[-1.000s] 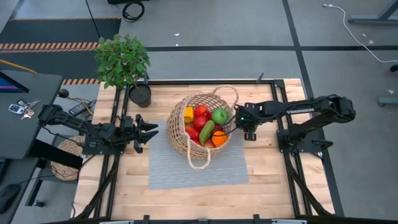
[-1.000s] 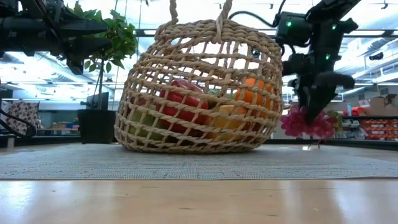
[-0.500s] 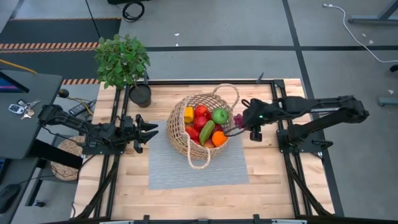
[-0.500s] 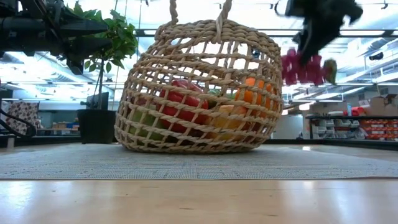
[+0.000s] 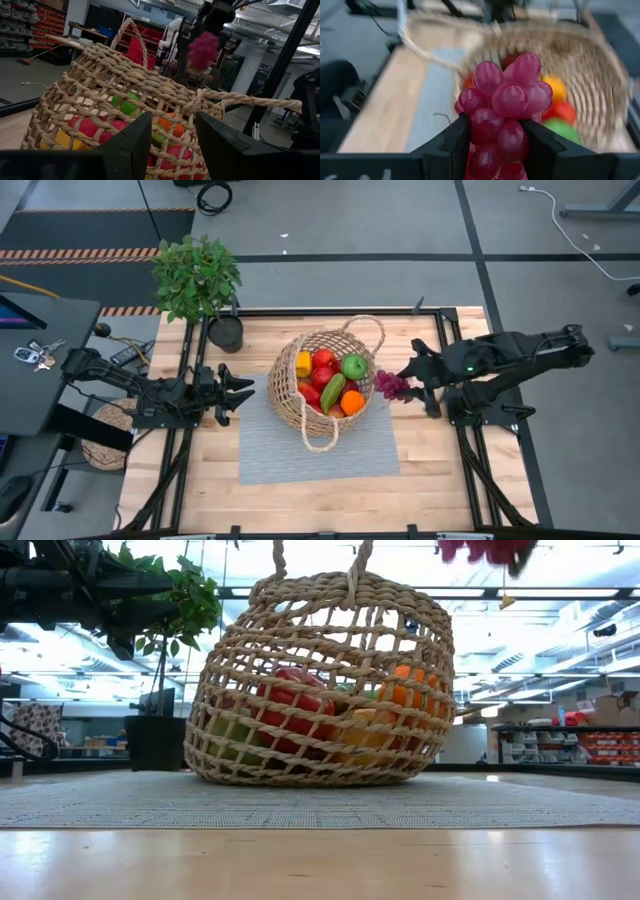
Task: Build produce basket
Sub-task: Put the red grapes into the brown basket
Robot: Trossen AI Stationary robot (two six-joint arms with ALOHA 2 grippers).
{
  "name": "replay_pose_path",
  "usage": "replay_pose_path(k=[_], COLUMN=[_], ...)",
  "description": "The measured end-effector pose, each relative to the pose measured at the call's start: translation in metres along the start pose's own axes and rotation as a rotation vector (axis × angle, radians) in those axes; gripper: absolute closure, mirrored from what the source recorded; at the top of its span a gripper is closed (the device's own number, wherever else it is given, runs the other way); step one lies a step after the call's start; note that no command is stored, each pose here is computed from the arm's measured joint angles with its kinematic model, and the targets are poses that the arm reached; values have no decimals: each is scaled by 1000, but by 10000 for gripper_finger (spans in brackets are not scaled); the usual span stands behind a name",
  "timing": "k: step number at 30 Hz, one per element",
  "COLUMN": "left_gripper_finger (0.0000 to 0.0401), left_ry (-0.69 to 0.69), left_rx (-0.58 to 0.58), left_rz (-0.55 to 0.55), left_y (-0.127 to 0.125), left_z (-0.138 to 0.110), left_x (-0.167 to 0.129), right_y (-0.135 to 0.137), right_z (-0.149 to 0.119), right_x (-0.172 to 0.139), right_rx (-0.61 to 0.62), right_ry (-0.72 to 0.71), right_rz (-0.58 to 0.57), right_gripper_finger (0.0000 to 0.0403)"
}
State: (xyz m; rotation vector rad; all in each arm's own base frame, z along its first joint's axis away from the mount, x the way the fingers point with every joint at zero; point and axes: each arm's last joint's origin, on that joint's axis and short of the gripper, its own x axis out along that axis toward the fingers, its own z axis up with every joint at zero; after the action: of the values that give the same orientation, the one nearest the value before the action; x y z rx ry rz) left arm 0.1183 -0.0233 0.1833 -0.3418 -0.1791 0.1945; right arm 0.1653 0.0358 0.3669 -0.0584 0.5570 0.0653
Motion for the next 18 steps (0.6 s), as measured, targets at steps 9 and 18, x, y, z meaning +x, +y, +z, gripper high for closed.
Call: replay_pose_path(k=[9,18], left_gripper_finger=[241,241], left_ry=[0,0], left_rx=[0,0], left_rz=[0,0], left_y=[0,0], left_z=[0,0], left_x=[0,0], right_y=[18,40], right_z=[20,35], right_x=[-14,-12], right_rx=[-169,-406], right_ry=[-254,-345], right_rz=[-41,-367], right_gripper_finger=[248,248])
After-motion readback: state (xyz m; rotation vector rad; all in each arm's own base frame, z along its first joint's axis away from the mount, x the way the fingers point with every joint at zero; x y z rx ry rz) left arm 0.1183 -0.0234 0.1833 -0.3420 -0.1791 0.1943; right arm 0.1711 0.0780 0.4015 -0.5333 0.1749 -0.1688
